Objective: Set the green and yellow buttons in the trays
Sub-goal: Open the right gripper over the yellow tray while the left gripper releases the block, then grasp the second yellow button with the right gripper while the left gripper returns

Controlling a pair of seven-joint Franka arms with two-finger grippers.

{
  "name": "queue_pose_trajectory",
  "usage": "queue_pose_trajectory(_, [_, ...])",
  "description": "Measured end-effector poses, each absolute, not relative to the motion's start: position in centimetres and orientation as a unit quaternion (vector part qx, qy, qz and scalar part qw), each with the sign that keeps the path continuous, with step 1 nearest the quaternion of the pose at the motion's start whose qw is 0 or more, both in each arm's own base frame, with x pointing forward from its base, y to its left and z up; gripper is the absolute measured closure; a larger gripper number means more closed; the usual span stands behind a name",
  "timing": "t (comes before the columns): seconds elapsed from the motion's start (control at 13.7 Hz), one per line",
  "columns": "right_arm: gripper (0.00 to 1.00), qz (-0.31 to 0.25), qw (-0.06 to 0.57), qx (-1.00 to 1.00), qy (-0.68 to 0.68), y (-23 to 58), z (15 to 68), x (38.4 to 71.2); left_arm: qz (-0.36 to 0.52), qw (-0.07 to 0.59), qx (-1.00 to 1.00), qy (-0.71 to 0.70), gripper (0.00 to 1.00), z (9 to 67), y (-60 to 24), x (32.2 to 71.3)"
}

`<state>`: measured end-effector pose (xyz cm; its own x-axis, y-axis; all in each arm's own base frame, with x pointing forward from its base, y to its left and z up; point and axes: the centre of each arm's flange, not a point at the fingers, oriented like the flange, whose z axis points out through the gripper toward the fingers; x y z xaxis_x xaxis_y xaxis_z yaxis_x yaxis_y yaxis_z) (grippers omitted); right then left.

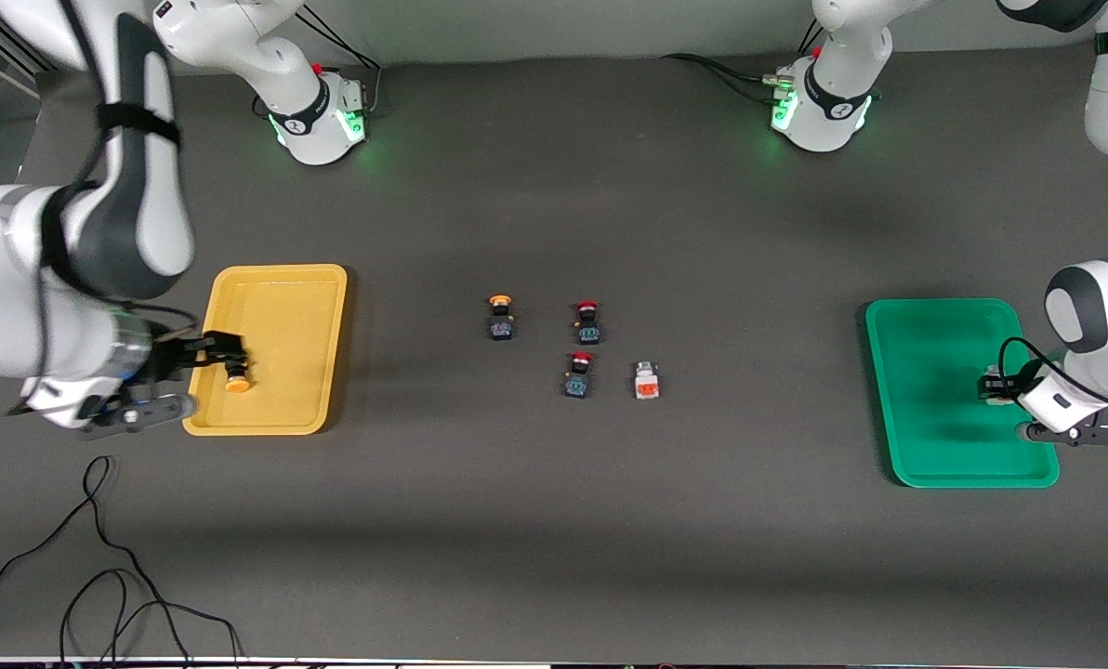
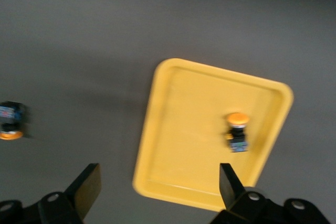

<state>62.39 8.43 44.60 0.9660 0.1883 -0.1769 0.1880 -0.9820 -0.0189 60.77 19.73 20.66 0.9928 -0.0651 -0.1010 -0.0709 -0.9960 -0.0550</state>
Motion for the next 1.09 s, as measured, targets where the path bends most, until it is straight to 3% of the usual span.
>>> queue_pose_trajectory(0.15, [0.0,0.09,-0.01,-0.993,-0.076,15.5,44.5,61.0,0.05,0.029,-0.998,0.034,0.53,20.6,20.0,60.7])
queue_pose_trajectory(0.36, [0.0,0.087,0.004,-0.995,-0.046,26.6,43.5,57.7,0.05,0.029,-0.998,0.034,0.21,20.6,20.0,60.7])
queue_pose_trajectory(0.44, [0.0,0.085,0.014,-0.996,-0.038,30.1,43.0,56.4,0.05,0.029,-0.998,0.034,0.18,20.6,19.9,60.7])
queue_pose_trajectory(0.8, [0.0,0.059,0.005,-0.998,-0.015,41.5,40.8,50.5,0.071,0.024,-0.996,0.038,0.22,23.6,19.2,60.9])
queue_pose_trajectory(1.09, [0.0,0.037,0.0,-0.999,0.01,39.5,35.5,50.7,0.1,-0.004,-0.994,0.053,0.24,30.6,14.6,61.5])
